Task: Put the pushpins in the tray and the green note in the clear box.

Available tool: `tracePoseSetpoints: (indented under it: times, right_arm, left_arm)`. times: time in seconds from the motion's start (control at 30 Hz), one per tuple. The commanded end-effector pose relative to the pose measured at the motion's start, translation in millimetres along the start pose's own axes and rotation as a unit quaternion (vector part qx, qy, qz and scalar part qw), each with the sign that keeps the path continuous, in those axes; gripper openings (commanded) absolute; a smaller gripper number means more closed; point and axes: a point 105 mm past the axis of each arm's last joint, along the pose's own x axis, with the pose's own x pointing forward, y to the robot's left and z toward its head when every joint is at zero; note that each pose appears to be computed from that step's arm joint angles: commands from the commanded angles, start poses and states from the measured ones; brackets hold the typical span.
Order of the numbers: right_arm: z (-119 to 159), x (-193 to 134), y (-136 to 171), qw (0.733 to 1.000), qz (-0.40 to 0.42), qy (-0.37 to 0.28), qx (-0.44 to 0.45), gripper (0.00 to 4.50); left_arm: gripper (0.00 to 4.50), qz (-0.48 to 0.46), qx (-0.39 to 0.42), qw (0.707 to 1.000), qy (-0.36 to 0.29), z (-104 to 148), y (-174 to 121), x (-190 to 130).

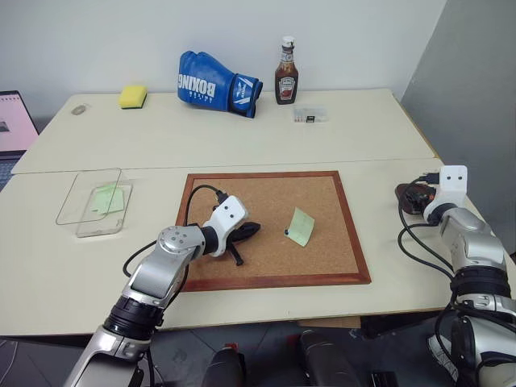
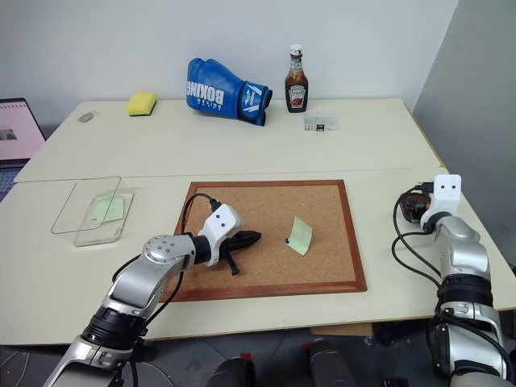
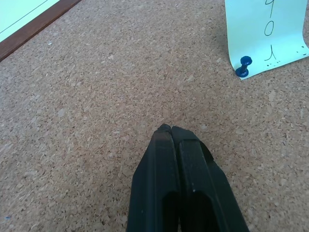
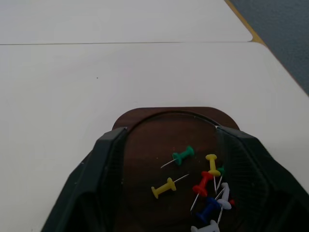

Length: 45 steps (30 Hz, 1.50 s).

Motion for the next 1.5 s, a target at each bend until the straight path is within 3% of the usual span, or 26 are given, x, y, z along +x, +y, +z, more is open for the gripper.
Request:
tracePoseSetpoints:
  times: [0.03, 0.07, 0.27, 0.4, 0.53, 0.63, 0.73, 1.1, 1.5]
  right_arm:
    - [28, -5, -3, 0.998, 0.004, -0.053, -0.024, 4.22]
    - [29, -5, -4, 0.998, 0.002, -0.056, -0.029, 4.43]
    - [44, -12, 5, 0.994, 0.022, -0.094, -0.058, 4.43]
    - [58, -28, 55, 0.977, 0.146, -0.135, -0.071, 4.43]
    - [54, -60, 112, 0.941, 0.303, -0.133, -0.066, 4.43]
    - [41, -99, 157, 0.894, 0.429, -0.11, -0.068, 4.43]
    - [36, -121, 181, 0.87, 0.479, -0.1, -0.059, 4.43]
    - [22, -127, 230, 0.845, 0.521, -0.092, -0.071, 4.43]
    - [6, -95, 246, 0.858, 0.499, -0.079, -0.089, 4.43]
  left_arm:
    - [0.0, -0.013, -0.026, 0.998, 0.059, -33, -10, 3]
    - [0.0, -0.013, -0.026, 0.998, 0.059, -33, -10, 3]
    - [0.0, -0.016, -0.024, 0.998, 0.061, -34, -10, 3]
    - [0.0, -0.013, -0.024, 0.997, 0.065, -37, -7, 0]
    - [0.0, -0.011, -0.024, 0.997, 0.066, -37, -5, -1]
    - [0.0, -0.013, -0.024, 0.997, 0.065, -36, -8, -1]
    - [0.0, -0.012, -0.026, 0.997, 0.066, -37, -8, -2]
    - [0.0, -0.009, -0.028, 0.998, 0.063, -34, -6, 1]
    - [0.0, -0.003, -0.029, 0.998, 0.061, -34, -4, 0]
